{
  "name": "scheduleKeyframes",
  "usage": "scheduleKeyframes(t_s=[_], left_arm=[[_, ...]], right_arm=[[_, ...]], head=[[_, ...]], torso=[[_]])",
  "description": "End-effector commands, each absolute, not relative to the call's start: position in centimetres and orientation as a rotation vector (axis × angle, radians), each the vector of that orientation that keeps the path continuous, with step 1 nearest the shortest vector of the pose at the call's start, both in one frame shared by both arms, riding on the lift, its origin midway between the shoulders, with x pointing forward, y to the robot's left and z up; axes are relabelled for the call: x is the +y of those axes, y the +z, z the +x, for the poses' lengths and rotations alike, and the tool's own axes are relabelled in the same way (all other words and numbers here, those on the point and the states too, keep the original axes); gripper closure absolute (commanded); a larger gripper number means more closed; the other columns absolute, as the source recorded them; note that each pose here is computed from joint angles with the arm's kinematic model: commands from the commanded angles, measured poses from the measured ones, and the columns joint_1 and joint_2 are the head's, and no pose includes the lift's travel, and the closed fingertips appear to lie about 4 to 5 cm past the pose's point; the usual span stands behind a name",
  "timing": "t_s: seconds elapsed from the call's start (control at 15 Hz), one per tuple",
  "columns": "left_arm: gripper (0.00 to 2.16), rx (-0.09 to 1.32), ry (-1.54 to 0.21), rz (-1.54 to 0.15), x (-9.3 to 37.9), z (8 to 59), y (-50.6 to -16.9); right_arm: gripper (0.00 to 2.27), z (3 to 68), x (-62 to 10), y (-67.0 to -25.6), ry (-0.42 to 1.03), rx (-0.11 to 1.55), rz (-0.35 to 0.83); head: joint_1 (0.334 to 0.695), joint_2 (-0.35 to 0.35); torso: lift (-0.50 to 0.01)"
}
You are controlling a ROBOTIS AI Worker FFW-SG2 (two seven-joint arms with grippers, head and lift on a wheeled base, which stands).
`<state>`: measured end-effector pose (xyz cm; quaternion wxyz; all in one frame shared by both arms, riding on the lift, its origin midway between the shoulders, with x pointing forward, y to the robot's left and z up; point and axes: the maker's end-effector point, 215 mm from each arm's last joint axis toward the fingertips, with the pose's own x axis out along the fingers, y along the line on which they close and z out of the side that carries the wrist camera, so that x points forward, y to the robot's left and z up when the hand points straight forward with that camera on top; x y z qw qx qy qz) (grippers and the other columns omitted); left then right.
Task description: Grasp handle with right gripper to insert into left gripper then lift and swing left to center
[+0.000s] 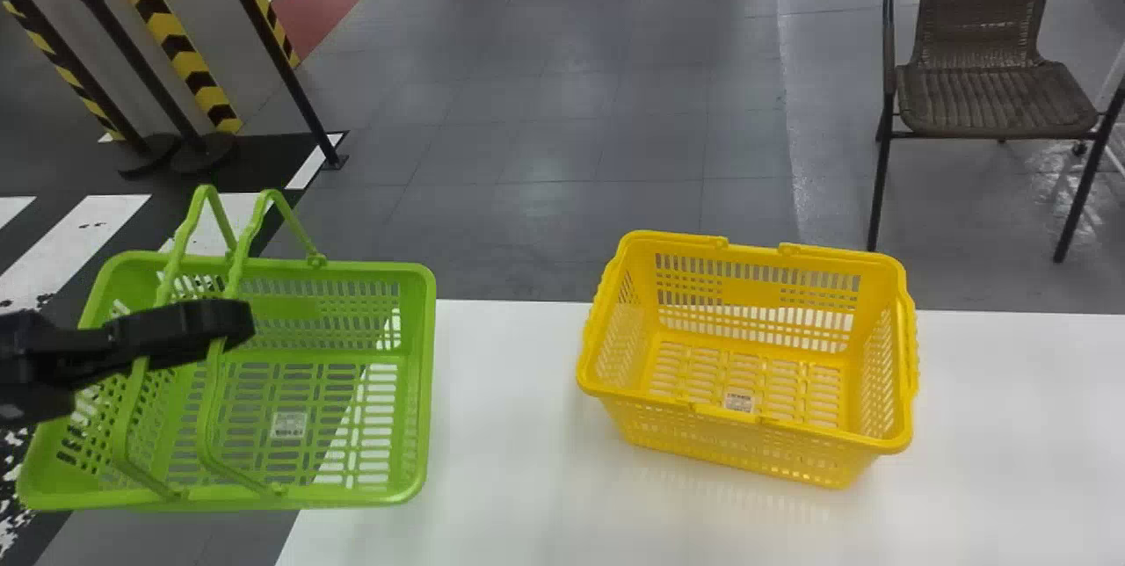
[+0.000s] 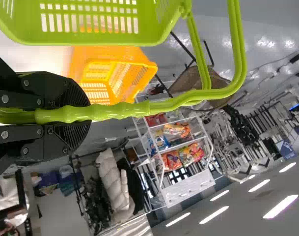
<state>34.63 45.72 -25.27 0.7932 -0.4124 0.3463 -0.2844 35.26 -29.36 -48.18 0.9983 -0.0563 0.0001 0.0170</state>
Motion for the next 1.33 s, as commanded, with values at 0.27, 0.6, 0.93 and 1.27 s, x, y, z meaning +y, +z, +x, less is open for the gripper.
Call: scheduleKeyframes(t_s=[0.27, 0.6, 0.93, 1.27], left_arm=[[2.14, 0.781, -0.613, -0.953, 39.7, 26.7, -29.2], [2.13, 0.792, -0.701, -0.979, 32.3, 22.6, -29.2], [2.13, 0.792, -0.829, -1.031, 23.6, 20.1, -28.6], [2.13, 0.836, -0.936, -1.11, 16.7, 19.9, -29.9]], right_arm=[[0.04, 35.4, -28.7, -47.5, 0.054, -0.014, -0.109], [0.04, 35.7, -28.2, -47.4, 0.062, -0.011, -0.105], [0.04, 35.9, -27.5, -46.8, 0.078, -0.018, -0.102], [0.04, 36.0, -26.3, -46.2, 0.099, -0.025, -0.099]], head=[[0.695, 0.238], [0.695, 0.154], [0.695, 0.026], [0.695, -0.124]], torso=[[0.0], [0.0], [0.0], [0.0]])
